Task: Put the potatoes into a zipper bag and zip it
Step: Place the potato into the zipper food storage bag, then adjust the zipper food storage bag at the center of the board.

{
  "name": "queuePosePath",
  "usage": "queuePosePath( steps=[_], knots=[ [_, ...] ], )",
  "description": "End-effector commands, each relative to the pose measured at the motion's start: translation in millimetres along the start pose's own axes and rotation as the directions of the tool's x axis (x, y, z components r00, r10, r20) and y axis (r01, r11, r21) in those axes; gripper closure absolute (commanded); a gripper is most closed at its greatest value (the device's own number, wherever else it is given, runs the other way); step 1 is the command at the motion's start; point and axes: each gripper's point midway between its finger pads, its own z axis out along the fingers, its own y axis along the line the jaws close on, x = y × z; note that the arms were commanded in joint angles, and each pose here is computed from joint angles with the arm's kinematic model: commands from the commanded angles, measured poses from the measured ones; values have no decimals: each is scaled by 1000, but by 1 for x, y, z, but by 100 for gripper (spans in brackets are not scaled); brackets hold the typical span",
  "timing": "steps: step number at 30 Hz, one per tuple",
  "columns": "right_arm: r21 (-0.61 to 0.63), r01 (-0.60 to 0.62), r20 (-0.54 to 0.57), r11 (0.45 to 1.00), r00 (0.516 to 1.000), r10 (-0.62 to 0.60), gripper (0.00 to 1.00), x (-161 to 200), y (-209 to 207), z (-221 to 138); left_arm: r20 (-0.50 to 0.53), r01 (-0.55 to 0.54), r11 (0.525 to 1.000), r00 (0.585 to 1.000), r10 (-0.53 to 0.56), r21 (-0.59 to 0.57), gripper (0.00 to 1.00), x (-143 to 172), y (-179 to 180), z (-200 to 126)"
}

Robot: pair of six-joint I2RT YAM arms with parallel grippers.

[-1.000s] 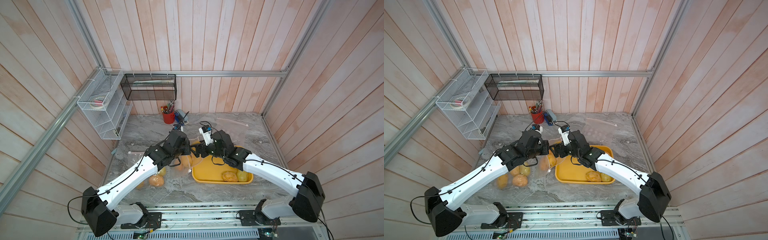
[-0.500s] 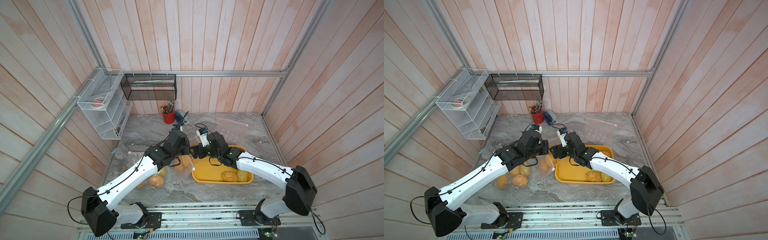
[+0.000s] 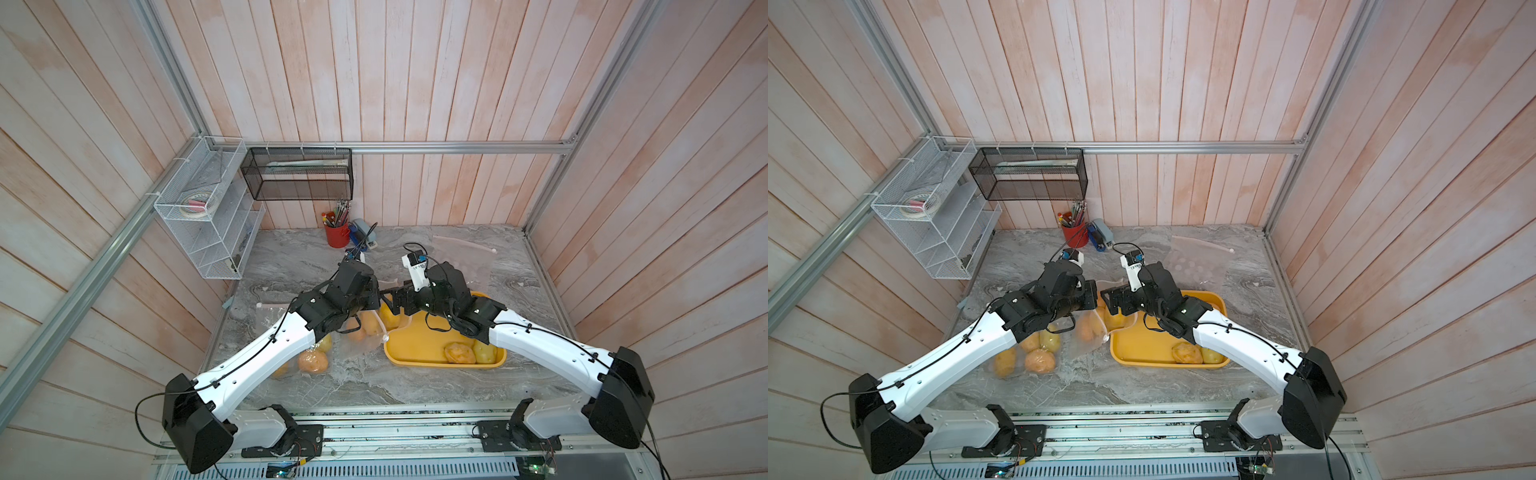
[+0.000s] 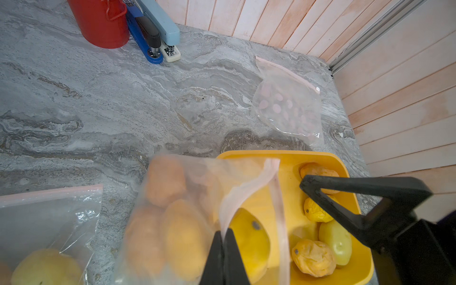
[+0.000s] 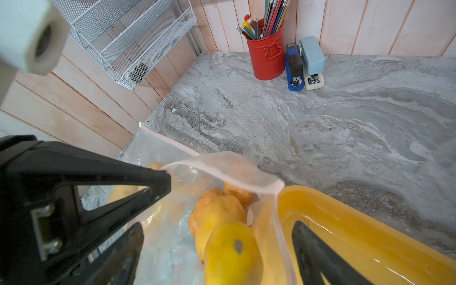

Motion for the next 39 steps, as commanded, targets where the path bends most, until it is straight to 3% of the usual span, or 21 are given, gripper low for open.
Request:
queuePosePath(
  steps=[1,7,10,18,25,28,33,37,39],
  knots=[
    [27,1,-52,1000,999,1,3,14,-2,12,21,11,1000,1000,-11,-1,100,-5,2,-6],
    [169,-6,-41,986,999,13,4,11,-23,8,23,13,1000,1000,-13,-8,100,-5,3,-6],
    [267,-64,-30,962,997,74,11,13,-43,-2,32,24,999,999,-23,-30,100,-6,8,-7],
    [180,-195,-48,964,977,206,35,41,-37,-8,55,44,997,998,-41,-69,100,-10,17,-13],
    [182,-227,-109,957,962,249,44,62,-41,11,57,46,997,997,-42,-67,100,-10,17,-14],
    [187,-235,-148,954,953,263,55,71,-43,22,55,47,997,998,-44,-68,100,-10,17,-14],
    [176,-239,-143,955,954,265,85,67,-43,23,59,49,997,997,-45,-64,100,-10,17,-15],
    [157,-225,-120,962,962,245,100,57,-39,17,59,51,997,997,-47,-64,100,-10,17,-14],
    [155,-213,-104,965,968,230,100,49,-37,13,63,53,997,997,-49,-64,100,-10,18,-15]
  ],
)
